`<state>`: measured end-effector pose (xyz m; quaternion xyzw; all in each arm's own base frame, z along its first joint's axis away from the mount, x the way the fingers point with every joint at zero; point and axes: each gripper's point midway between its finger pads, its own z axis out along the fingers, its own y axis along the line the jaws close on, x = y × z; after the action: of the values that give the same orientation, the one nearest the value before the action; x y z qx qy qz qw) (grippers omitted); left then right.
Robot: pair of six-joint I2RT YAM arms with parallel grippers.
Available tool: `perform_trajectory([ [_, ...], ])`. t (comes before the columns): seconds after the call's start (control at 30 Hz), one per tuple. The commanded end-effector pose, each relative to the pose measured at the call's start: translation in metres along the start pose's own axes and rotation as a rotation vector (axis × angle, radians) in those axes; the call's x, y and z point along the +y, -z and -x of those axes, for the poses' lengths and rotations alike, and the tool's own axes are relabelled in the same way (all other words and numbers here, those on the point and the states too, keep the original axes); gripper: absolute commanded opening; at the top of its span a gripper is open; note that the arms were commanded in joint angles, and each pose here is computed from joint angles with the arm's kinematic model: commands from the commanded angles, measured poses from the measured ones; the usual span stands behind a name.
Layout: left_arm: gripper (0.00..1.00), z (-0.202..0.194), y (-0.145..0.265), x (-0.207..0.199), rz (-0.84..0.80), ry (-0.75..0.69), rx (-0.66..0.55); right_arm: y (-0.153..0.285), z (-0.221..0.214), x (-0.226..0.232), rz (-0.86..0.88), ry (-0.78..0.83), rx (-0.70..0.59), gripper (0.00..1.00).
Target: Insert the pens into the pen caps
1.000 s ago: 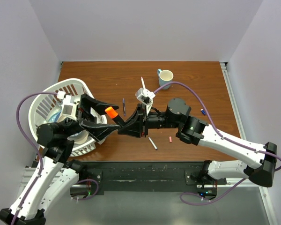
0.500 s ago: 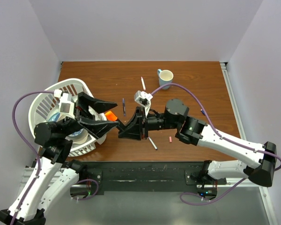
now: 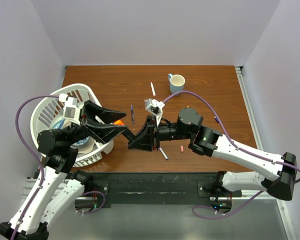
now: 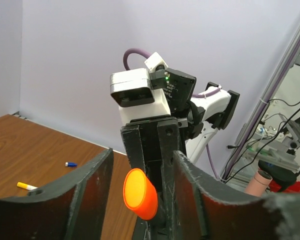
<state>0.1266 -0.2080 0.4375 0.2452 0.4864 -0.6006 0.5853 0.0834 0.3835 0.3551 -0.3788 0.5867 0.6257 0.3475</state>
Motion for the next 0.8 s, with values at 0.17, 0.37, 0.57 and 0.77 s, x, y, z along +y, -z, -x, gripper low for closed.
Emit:
perform_trajectory([
  [0.17, 0.00, -0.004, 0.001, 0.000, -0.015, 0.039, 0.000, 0.000, 0.026, 0.021, 0.074, 0.030, -0.085, 0.00],
  [0.37, 0.00, -0.030, 0.007, -0.009, -0.129, 0.177, 0.048, -0.009, 0.052, 0.026, 0.093, 0.040, -0.152, 0.00],
  [0.57, 0.00, -0.047, 0.008, -0.002, -0.090, 0.270, 0.127, -0.010, 0.083, 0.015, 0.011, 0.084, -0.183, 0.00],
  [0.77, 0.00, -0.071, 0.020, 0.016, 0.028, 0.248, 0.192, 0.000, 0.097, -0.006, -0.116, 0.142, -0.162, 0.00],
])
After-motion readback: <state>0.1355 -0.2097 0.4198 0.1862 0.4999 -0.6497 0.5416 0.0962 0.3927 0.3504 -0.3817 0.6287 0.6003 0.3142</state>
